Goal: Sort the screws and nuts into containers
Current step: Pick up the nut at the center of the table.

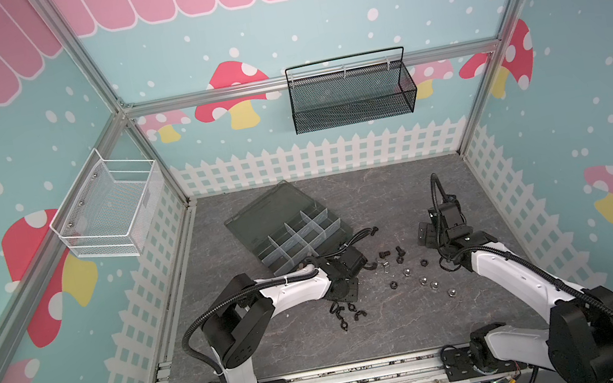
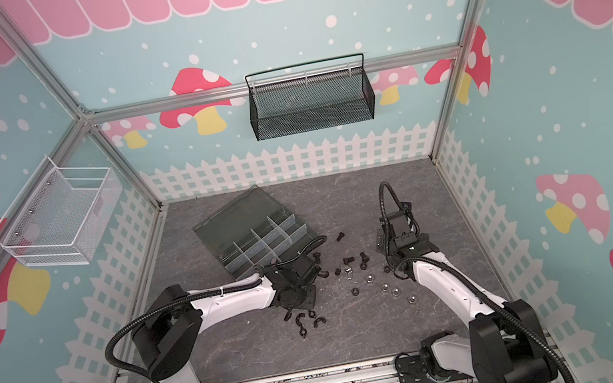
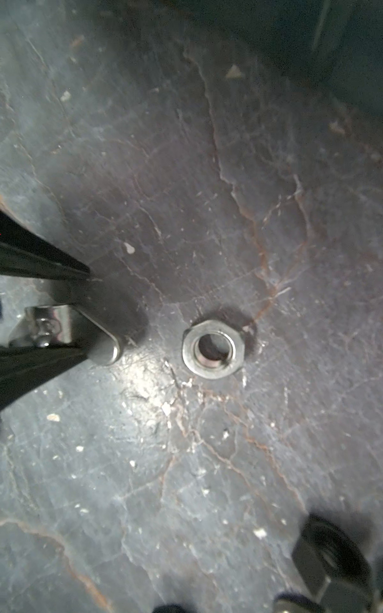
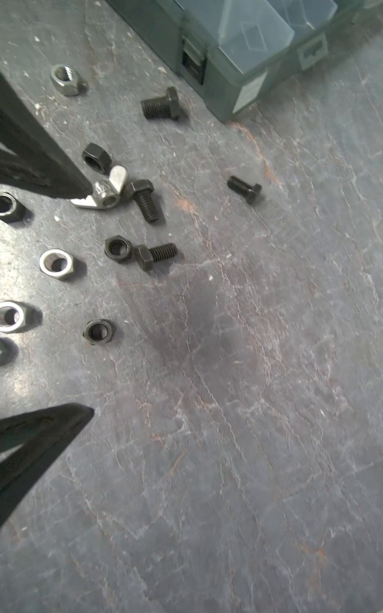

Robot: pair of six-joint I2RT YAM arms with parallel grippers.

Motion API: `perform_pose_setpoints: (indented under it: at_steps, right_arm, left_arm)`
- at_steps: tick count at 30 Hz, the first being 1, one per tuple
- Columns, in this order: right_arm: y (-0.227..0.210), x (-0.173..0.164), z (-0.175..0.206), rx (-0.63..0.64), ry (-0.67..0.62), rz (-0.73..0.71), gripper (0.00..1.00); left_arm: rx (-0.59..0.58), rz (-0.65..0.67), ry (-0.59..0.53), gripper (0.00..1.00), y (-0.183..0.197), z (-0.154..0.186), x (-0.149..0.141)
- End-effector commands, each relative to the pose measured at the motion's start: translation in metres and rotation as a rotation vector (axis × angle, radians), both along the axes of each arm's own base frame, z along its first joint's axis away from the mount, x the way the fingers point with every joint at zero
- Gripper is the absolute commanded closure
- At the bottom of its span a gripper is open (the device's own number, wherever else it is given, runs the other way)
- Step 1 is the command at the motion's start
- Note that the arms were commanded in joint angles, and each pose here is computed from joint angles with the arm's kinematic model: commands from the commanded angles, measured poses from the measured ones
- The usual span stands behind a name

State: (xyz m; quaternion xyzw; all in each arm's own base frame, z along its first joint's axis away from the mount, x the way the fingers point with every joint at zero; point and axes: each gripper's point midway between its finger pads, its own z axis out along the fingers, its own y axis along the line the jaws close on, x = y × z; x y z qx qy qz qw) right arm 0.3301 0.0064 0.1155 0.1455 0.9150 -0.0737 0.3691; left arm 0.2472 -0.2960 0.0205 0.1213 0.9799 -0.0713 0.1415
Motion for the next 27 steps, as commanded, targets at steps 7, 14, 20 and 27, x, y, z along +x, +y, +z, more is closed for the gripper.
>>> perform_pose_setpoints:
  at_steps: [7, 14, 20, 27]
  right_arm:
    - [-0.005, -0.005, 0.010, -0.012, -0.043, -0.026, 0.03]
    - [-0.006, -0.008, 0.006, -0.011, -0.037, -0.030, 0.03]
    - [-0.008, -0.009, 0.008, -0.019, -0.033, -0.034, 0.03]
    - [-0.008, -0.009, 0.010, -0.014, -0.041, -0.039, 0.03]
  left_arm:
    - [0.079, -0.016, 0.036, 0.65, 0.014, -0.008, -0.008]
    - [0.121, -0.024, 0.016, 0.65, 0.020, -0.013, -0.005]
    - [0.126, -0.051, 0.023, 0.73, 0.016, -0.017, -0.003]
    - [0.116, -0.049, 0.032, 0.85, 0.017, -0.015, -0.007]
